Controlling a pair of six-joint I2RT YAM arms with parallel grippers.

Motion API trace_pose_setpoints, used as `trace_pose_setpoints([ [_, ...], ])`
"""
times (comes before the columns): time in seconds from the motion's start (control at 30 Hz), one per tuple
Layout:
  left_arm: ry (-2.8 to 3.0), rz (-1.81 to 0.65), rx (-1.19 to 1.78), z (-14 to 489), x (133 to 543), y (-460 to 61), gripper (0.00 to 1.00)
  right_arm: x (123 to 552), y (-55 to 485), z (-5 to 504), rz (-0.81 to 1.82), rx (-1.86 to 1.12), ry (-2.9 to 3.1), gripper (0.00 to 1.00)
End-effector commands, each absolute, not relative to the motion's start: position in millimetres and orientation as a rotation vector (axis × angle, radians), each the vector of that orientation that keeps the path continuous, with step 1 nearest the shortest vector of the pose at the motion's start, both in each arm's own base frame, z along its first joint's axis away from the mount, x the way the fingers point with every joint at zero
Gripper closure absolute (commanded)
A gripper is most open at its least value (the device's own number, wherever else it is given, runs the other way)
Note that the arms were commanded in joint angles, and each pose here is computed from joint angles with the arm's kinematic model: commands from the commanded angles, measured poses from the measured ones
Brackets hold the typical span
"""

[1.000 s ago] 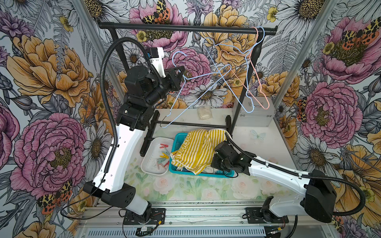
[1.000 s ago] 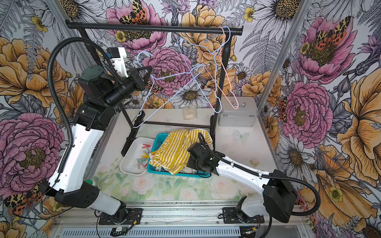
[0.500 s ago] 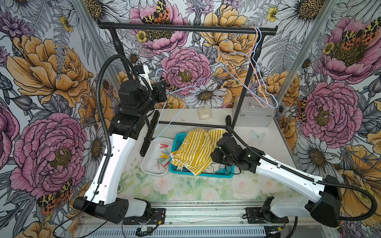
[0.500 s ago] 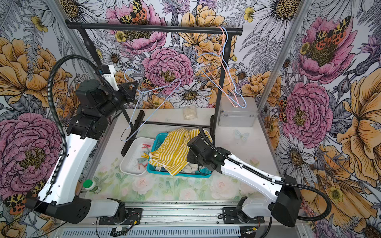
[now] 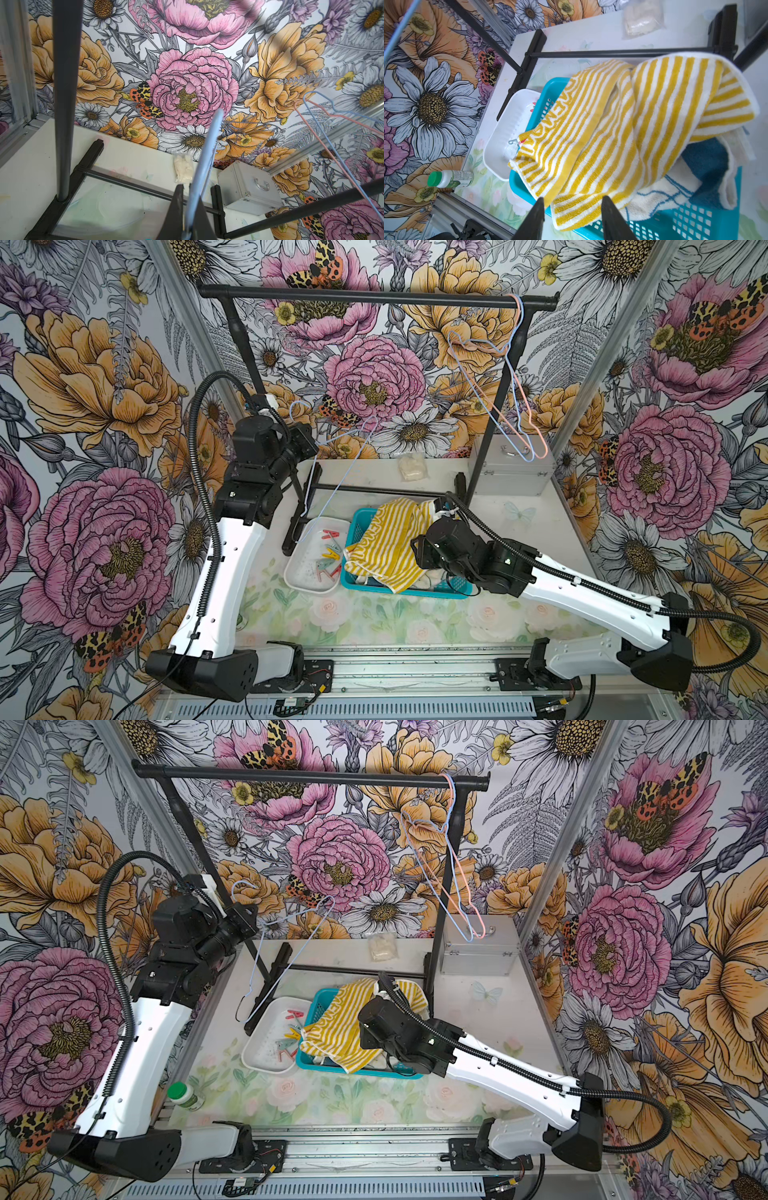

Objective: Remove the clothespins securing towels to the hanger
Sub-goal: Place the towel in the basket, then place the hanger at the clothesline.

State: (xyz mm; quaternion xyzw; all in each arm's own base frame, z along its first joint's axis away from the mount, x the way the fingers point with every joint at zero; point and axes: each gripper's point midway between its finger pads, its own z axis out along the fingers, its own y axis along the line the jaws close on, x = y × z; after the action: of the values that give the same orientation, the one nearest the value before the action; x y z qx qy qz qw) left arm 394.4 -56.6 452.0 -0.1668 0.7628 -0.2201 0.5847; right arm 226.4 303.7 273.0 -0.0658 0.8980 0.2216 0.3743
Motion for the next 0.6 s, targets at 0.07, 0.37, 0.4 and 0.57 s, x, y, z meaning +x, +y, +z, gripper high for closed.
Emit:
trace_pose_setpoints([
  [0.07,1.771,-0.41,-0.595,444,395,-23,1.0,229,344,328,0.55,-0.327,2.071,0.55],
  [0.37,1.784,-0.306,-0.82,406,420,7,1.0,199,442,365,0.632,-0.748,1.727,0.53],
  [0.4,1.773,-0.299,-0.853,403,421,9,1.0,196,450,366,0.621,-0.778,1.689,0.53],
  [0.57,1.744,-0.222,-0.942,400,422,19,1.0,199,476,367,0.577,-0.84,1.601,0.52],
])
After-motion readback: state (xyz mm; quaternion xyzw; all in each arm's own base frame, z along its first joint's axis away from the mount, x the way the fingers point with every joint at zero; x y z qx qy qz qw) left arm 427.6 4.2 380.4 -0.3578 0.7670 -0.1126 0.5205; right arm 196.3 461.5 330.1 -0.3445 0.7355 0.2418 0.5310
